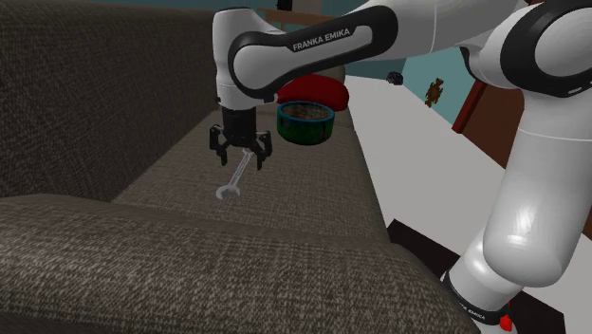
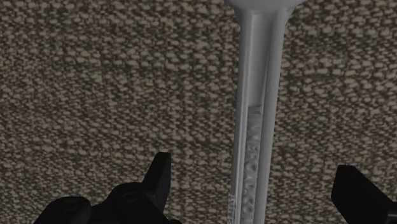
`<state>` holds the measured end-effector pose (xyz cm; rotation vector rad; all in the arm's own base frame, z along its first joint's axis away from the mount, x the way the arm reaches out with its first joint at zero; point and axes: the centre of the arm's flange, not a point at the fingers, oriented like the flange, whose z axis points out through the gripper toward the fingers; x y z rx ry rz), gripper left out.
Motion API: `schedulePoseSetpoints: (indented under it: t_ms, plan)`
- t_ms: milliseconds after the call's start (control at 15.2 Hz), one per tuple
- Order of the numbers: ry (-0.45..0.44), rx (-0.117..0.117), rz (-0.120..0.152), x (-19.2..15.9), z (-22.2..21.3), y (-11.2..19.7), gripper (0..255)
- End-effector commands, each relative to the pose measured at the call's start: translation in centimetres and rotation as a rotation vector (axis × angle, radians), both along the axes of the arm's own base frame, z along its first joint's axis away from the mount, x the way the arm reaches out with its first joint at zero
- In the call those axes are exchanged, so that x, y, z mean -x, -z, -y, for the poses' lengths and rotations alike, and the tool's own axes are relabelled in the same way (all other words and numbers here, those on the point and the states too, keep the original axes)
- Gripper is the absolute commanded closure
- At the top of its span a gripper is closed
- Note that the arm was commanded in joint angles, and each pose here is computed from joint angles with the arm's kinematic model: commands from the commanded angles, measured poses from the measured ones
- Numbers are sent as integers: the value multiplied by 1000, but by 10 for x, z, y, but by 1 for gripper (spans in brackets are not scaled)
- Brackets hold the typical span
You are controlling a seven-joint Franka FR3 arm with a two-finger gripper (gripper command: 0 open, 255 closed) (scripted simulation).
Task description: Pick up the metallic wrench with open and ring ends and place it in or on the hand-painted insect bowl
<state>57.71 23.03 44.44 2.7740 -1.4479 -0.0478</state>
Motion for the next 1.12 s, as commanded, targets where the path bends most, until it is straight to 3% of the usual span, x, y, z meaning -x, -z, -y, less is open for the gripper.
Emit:
schedulePoseSetpoints:
  t_ms: [0,132,198,792,1056]
  plan:
    - [0,0,0,0,0,0,0]
    - [0,0,0,0,0,0,0]
    - [0,0,0,0,0,0,255]
    - [0,0,0,0,0,0,255]
    - [0,0,0,0,0,-21,255]
